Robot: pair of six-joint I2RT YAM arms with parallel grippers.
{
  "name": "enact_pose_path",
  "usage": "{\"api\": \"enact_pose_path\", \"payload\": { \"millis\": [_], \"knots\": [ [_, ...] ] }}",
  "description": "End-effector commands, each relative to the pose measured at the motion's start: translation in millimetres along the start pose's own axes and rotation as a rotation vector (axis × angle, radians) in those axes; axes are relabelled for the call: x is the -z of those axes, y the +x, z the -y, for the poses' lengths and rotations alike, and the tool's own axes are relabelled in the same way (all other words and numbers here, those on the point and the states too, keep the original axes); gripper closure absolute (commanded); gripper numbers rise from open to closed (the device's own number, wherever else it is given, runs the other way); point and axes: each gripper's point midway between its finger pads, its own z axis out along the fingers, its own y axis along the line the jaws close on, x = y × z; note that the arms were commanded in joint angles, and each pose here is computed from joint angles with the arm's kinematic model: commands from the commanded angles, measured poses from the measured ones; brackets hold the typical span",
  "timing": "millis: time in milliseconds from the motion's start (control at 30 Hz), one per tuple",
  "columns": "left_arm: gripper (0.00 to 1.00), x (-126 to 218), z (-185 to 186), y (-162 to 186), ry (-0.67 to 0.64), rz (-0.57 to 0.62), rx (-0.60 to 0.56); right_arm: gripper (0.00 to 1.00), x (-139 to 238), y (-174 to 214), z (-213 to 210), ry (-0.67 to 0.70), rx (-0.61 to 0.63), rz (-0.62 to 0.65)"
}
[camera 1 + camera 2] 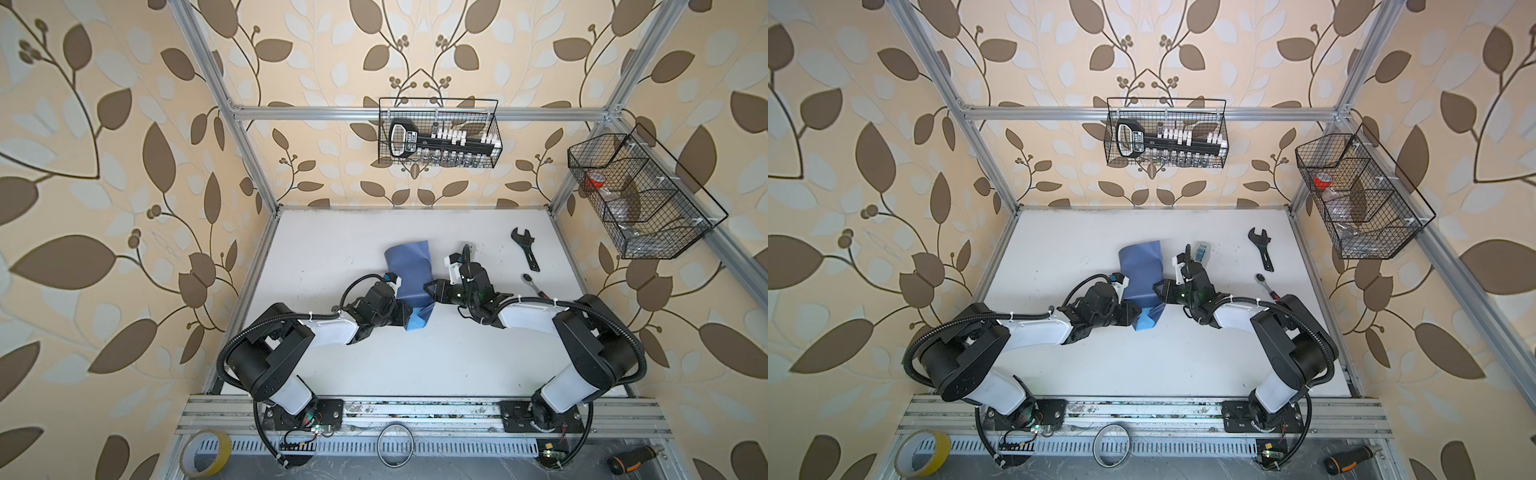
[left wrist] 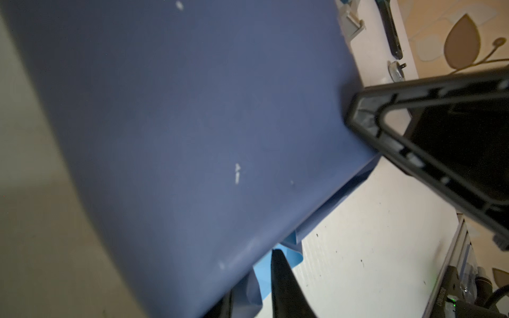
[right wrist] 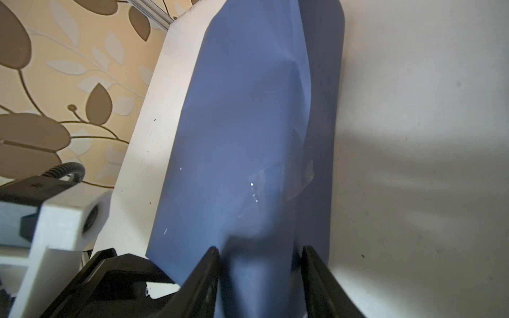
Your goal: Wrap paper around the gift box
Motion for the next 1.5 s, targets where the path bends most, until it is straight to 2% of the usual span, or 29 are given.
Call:
{"api": "enact_pose_path", "payload": {
  "millis": [0, 100, 333, 467, 567, 733, 900, 1033, 1200, 1467],
  "knots": [
    [0.73, -1, 15, -17, 0.049, 0.072, -0.009, 0.50, -4, 10, 4, 0.003, -0.005, -0.023],
    [0.70, 8, 16, -16, 0.047, 0.073, -0.035, 0.50, -5, 9, 4, 0.003, -0.001, -0.022],
    [0.67, 50, -1, -7, -0.058, 0.075, -0.110, 0.50, -5, 9, 4, 0.005, -0.002, -0.023],
    [0.67, 71, -20, 1, -0.129, 0.079, -0.084, 0.50, -5, 10, 5, 0.007, -0.005, -0.023],
    [0.73, 76, -37, 9, -0.189, 0.029, -0.036, 0.50, -5, 10, 5, 0.006, -0.007, -0.023],
    [0.77, 72, -56, 13, -0.244, 0.009, 0.037, 0.50, -6, 10, 3, -0.001, -0.009, -0.022],
    [0.84, 46, -49, 15, -0.187, -0.055, 0.005, 0.50, -7, 12, 3, -0.004, -0.010, -0.026],
    [0.87, 31, -41, 15, -0.125, -0.061, 0.006, 0.50, -6, 12, 2, -0.006, -0.009, -0.026],
    [0.89, 25, -25, 10, -0.057, -0.037, -0.006, 0.50, -6, 12, 2, -0.003, -0.009, -0.026],
    [0.89, 16, -16, 13, -0.028, -0.029, -0.015, 0.51, -8, 15, 3, -0.002, -0.013, -0.032]
  ]
}}
